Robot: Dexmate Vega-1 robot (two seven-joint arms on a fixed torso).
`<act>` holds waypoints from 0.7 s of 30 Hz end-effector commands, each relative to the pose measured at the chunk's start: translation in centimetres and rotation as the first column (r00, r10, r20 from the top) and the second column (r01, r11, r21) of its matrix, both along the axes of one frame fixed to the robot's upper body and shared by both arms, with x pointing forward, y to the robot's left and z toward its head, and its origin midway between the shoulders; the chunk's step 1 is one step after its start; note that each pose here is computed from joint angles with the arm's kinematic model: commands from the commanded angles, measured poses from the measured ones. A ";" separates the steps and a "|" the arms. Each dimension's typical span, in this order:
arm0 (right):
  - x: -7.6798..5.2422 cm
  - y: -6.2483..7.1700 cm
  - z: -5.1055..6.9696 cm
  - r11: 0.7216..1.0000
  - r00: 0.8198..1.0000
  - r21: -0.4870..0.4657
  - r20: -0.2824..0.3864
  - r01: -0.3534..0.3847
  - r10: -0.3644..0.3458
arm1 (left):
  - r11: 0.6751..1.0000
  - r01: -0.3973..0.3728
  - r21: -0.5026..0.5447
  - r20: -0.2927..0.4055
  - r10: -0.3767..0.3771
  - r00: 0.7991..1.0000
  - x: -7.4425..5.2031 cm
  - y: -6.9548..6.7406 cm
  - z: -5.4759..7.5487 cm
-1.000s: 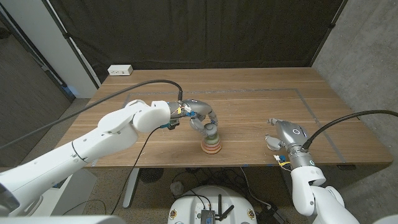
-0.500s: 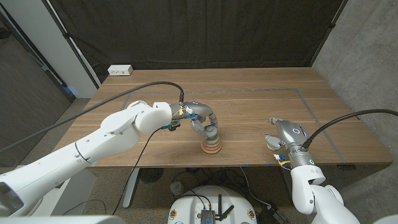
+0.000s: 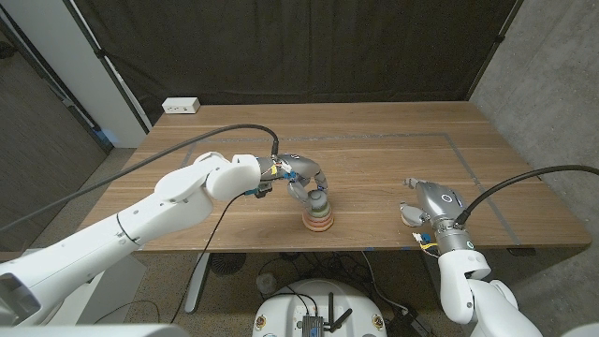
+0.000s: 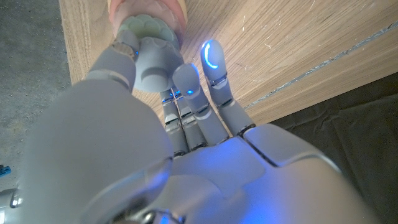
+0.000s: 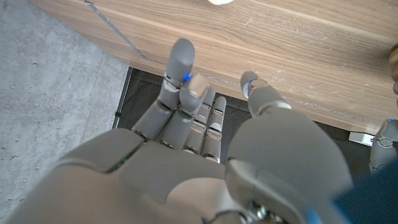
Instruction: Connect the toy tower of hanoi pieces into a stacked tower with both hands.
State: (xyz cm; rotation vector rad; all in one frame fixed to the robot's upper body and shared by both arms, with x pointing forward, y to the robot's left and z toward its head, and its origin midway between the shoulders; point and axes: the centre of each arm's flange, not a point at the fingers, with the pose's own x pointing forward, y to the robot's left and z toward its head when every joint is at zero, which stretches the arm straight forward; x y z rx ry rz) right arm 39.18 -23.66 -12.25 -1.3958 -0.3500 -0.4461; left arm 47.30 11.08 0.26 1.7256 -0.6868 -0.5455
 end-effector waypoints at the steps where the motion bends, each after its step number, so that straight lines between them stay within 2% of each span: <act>1: -0.3 0.0 -0.3 1.000 1.000 0.004 0.000 0.000 0.000 | 1.000 0.004 0.017 0.026 -0.005 1.000 0.1 -0.4 -0.5; 21: -0.5 -0.1 -0.3 1.000 1.000 0.000 -0.005 0.003 -0.003 | 1.000 0.007 0.018 0.015 -0.008 1.000 0.3 -0.8 -1.2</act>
